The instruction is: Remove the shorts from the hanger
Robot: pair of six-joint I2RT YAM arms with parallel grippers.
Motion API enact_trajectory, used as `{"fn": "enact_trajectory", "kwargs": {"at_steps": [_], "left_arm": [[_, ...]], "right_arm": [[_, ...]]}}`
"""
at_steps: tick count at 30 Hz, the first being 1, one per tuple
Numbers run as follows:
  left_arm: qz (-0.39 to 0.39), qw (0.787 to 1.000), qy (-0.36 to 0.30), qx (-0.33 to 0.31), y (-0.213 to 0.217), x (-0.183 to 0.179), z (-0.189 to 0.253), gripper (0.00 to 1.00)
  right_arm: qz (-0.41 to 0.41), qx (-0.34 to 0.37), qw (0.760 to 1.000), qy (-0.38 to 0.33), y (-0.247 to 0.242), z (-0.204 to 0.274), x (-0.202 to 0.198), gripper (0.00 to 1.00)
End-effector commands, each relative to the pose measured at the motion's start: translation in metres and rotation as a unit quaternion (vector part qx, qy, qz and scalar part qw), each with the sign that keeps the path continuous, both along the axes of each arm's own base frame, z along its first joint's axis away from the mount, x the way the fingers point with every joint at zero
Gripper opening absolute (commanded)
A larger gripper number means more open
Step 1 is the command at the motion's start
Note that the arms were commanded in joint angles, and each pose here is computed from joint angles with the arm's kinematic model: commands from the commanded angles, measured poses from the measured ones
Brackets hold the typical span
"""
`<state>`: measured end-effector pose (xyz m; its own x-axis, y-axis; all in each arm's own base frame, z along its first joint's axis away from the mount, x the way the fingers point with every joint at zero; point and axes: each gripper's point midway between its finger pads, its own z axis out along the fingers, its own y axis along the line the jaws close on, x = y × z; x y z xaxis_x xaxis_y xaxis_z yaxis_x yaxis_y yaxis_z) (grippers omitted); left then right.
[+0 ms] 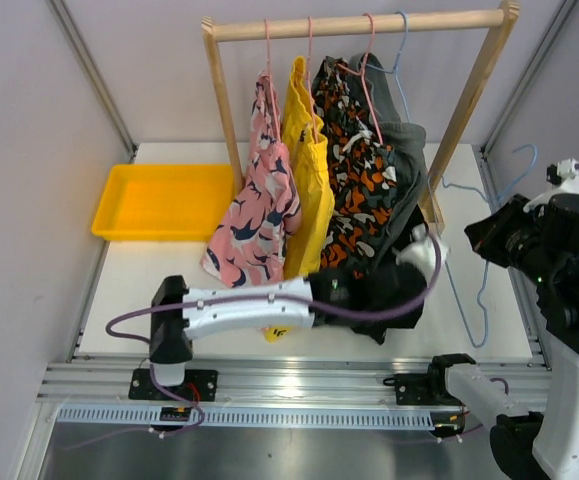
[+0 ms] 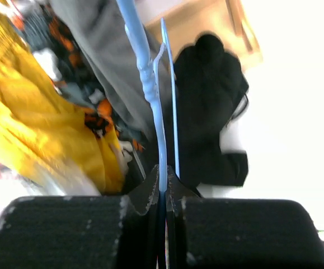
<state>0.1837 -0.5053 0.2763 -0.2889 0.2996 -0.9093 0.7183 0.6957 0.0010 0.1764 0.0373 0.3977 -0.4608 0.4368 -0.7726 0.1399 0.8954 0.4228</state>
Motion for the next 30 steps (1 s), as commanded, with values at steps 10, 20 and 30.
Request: {"fn": "enact_trajectory", "kwargs": {"at_steps": [10, 20, 30], "left_arm": [[0.023, 0.997, 0.045, 0.057, 0.16, -0.151, -0.006, 0.0], [0.071, 0.994, 0.084, 0.005, 0.237, -0.141, -0.016, 0.0], [0.124, 0.989, 0.077, -0.008, 0.295, -0.127, 0.013, 0.0]], "right_arm": [[-0.002, -0.012, 0.975, -0.22, 0.007, 0.134, 0.144, 0.0], [0.027, 0.003, 0.964, -0.266, 0.026, 0.167, 0.234, 0.0], [0.042, 0.006, 0.971, -0.234, 0.042, 0.122, 0.32, 0.0]]}}
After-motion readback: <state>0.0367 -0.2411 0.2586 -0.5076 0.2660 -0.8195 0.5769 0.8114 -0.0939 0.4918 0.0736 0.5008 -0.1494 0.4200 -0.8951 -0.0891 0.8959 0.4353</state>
